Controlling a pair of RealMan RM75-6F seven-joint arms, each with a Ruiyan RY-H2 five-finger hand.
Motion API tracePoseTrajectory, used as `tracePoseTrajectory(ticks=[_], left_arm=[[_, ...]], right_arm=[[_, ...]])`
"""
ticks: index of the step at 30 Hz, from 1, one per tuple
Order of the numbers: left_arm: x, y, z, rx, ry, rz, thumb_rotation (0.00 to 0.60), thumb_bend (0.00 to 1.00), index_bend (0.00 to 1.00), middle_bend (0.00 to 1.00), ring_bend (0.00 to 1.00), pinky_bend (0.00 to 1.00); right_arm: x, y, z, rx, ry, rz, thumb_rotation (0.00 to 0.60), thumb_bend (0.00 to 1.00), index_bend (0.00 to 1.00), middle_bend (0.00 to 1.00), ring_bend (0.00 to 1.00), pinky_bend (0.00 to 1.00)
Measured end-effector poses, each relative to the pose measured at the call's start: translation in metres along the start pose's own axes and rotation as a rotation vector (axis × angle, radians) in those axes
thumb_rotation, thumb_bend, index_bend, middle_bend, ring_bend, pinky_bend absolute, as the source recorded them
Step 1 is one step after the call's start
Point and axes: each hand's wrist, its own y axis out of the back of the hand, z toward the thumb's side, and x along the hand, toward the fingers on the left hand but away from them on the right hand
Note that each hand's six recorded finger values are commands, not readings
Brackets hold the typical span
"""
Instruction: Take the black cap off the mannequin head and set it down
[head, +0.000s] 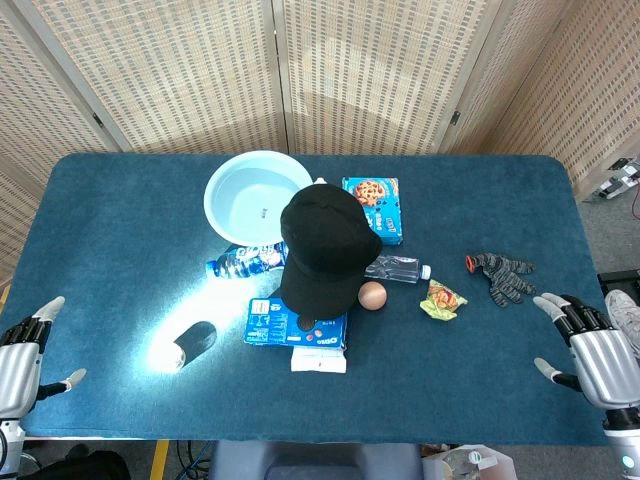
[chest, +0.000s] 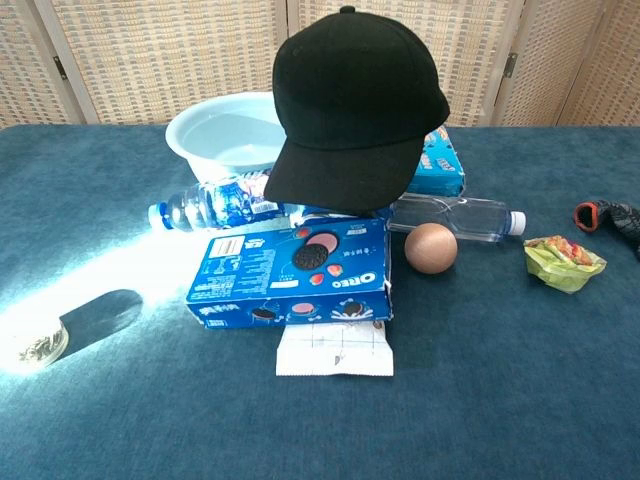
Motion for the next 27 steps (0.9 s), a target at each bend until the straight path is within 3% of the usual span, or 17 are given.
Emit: tracePoseTrajectory(ticks=[14, 21, 23, 27], left_arm=[[-0.001, 0.002, 0.004, -0.015, -0.024, 0.019, 0.600, 0.07, 0.02, 0.14, 0.18, 0.21], [0.001, 0.005, 0.014, -0.039, -0.099, 0.022, 0.600, 0.07, 0.03, 0.15, 0.23, 0.23], [0.002, 0.005, 0.019, -0.054, -0.133, 0.014, 0.600, 0.07, 0.05, 0.20, 0.31, 0.32], [0.007, 0.005, 0.037, -0.100, -0.249, -0.005, 0.600, 0.07, 0.12, 0.39, 0.52, 0.70]], right_arm=[[0.004, 0.008, -0.003, 0.006, -0.006, -0.023, 0.600, 0.08, 0.21, 0.21, 0.15, 0.28], [0.005, 0.014, -0.004, 0.013, -0.008, -0.039, 0.600, 0.08, 0.21, 0.21, 0.15, 0.28], [0.005, 0.016, -0.004, 0.015, -0.006, -0.043, 0.600, 0.08, 0.21, 0.21, 0.15, 0.28], [0.005, 0.017, -0.003, 0.017, -0.002, -0.044, 0.600, 0.08, 0.21, 0.21, 0.15, 0.28]])
